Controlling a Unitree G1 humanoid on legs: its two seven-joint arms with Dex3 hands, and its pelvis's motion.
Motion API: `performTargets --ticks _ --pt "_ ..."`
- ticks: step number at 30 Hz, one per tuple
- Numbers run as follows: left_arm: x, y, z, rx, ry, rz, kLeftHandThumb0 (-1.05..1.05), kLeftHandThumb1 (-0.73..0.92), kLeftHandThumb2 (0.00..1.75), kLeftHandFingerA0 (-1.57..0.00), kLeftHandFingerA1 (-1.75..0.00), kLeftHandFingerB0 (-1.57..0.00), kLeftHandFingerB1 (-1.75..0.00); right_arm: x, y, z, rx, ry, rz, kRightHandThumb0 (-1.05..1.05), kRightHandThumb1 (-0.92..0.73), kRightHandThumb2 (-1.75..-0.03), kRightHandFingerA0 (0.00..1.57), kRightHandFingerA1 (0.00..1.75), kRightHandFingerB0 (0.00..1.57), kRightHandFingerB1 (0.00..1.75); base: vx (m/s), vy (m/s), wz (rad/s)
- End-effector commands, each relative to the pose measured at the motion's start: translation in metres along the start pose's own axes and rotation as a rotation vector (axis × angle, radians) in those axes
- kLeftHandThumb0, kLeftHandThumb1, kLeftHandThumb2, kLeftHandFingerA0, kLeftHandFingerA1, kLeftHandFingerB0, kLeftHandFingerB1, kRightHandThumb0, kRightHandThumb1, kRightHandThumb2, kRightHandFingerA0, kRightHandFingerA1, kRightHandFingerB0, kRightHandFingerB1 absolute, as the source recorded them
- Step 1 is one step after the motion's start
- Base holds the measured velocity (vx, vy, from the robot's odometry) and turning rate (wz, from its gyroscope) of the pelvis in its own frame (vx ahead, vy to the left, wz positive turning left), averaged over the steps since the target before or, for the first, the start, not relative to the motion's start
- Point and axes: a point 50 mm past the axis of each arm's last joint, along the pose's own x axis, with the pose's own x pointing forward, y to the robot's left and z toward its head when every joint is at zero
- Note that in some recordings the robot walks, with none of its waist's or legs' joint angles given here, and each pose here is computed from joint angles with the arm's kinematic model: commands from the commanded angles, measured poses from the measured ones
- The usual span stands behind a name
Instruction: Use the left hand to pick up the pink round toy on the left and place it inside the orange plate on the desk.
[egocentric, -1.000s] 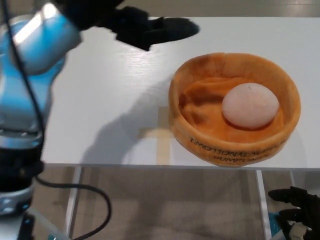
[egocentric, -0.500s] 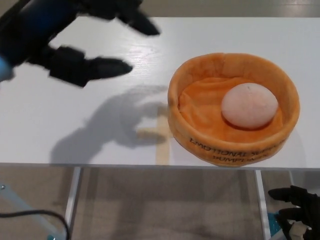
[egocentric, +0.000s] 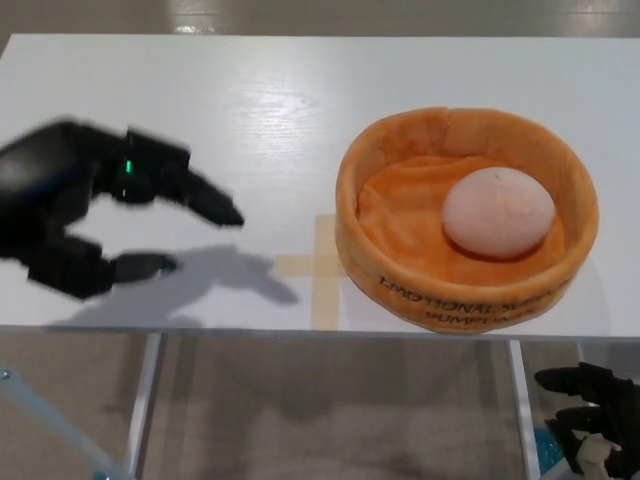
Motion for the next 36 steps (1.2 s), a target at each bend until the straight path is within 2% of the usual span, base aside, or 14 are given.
performTargets --ticks 1,4,6,8,9,11,12,13,17,20,27,29,32,36 --pt "-0.057 -0.068 -0.101 -0.658 0.223 -0.469 -0.18 0.67 0.6 -0.46 -0.44 -0.57 -0.38 -0.006 -0.001 -0.013 -0.032 0.062 0.012 -0.15 -0.64 -0.58 0.58 0.51 0.68 0.49 0.0 0.0 0.0" --pt "-0.058 -0.07 -0.109 -0.694 0.252 -0.458 -0.18 0.67 0.6 -0.46 -0.44 -0.57 -0.38 -0.007 0.0 -0.014 -0.039 0.058 0.014 -0.15 -0.64 -0.58 0.58 0.51 0.68 0.49 0.0 0.0 0.0" --pt "-0.057 -0.072 -0.115 -0.689 0.266 -0.457 -0.13 0.68 0.6 -0.77 -0.61 -0.55 -0.39 -0.006 -0.001 -0.013 -0.037 0.056 0.009 -0.14 -0.64 -0.58 0.59 0.52 0.67 0.49 0.0 0.0 0.0" --pt "-0.056 -0.074 -0.118 -0.689 0.275 -0.455 -0.13 0.68 0.6 -0.77 -0.61 -0.55 -0.39 -0.006 -0.002 -0.012 -0.03 0.057 0.007 -0.14 -0.64 -0.58 0.59 0.52 0.67 0.49 0.0 0.0 0.0" --pt "-0.055 -0.074 -0.121 -0.7 0.275 -0.453 -0.1 0.69 0.6 -0.84 -1.2 -0.58 -0.39 -0.004 -0.002 -0.011 -0.033 0.055 0.006 -0.15 -0.64 -0.58 0.58 0.51 0.68 0.48 0.0 0.0 0.0" --pt "-0.053 -0.075 -0.124 -0.715 0.274 -0.45 -0.1 0.69 0.6 -0.84 -1.2 -0.58 -0.39 -0.002 -0.003 -0.009 -0.04 0.053 0.004 -0.15 -0.64 -0.58 0.58 0.51 0.68 0.48 0.0 0.0 0.0" --pt "-0.052 -0.076 -0.125 -0.718 0.275 -0.452 -0.1 0.69 0.6 -0.78 -0.75 -0.57 -0.38 -0.002 -0.004 -0.009 -0.04 0.052 0.003 -0.15 -0.64 -0.58 0.58 0.51 0.67 0.48 0.0 0.0 0.0" --pt "-0.05 -0.078 -0.131 -0.733 0.298 -0.448 -0.11 0.69 0.61 -0.56 -0.47 -0.58 -0.38 -0.002 -0.004 -0.008 -0.038 0.053 0.003 -0.15 -0.64 -0.58 0.6 0.52 0.68 0.49 0.0 0.0 0.0" --pt "-0.046 -0.083 -0.14 -0.752 0.333 -0.447 -0.11 0.7 0.61 -0.57 -0.45 -0.57 -0.38 -0.001 -0.004 -0.008 -0.034 0.059 0.005 -0.15 -0.64 -0.58 0.61 0.52 0.68 0.49 0.0 0.0 0.0" --pt "-0.043 -0.088 -0.15 -0.748 0.397 -0.426 -0.1 0.73 0.62 -0.43 -0.43 -0.55 -0.37 -0.002 -0.004 -0.011 -0.036 0.068 0.005 -0.15 -0.64 -0.58 0.59 0.51 0.68 0.48 0.0 0.0 0.0" --pt "-0.034 -0.099 -0.166 -0.725 0.453 -0.279 -0.15 0.7 0.65 -0.47 -0.45 -0.54 -0.4 -0.004 -0.004 -0.012 -0.039 0.067 0.006 -0.16 -0.64 -0.58 0.58 0.51 0.68 0.48 0.0 0.0 0.0" --pt "-0.029 -0.101 -0.169 -0.677 0.473 -0.233 -0.18 0.65 0.65 -0.47 -0.46 -0.51 -0.4 -0.004 -0.004 -0.012 -0.042 0.065 0.006 -0.15 -0.64 -0.58 0.59 0.51 0.68 0.48 0.0 0.0 0.0" --pt "-0.013 -0.111 -0.18 -0.469 0.558 -0.074 -0.14 0.71 0.61 -0.58 -0.45 -0.57 -0.4 -0.006 -0.003 -0.014 -0.031 0.062 0.001 -0.14 -0.63 -0.58 0.6 0.53 0.69 0.5 0.0 0.0 0.0" --pt "-0.003 -0.119 -0.187 -0.351 0.623 0.021 -0.13 0.73 0.61 -0.59 -0.46 -0.55 -0.39 -0.007 -0.002 -0.015 -0.029 0.065 0.004 -0.15 -0.64 -0.58 0.59 0.52 0.68 0.49 0.0 0.0 0.0"
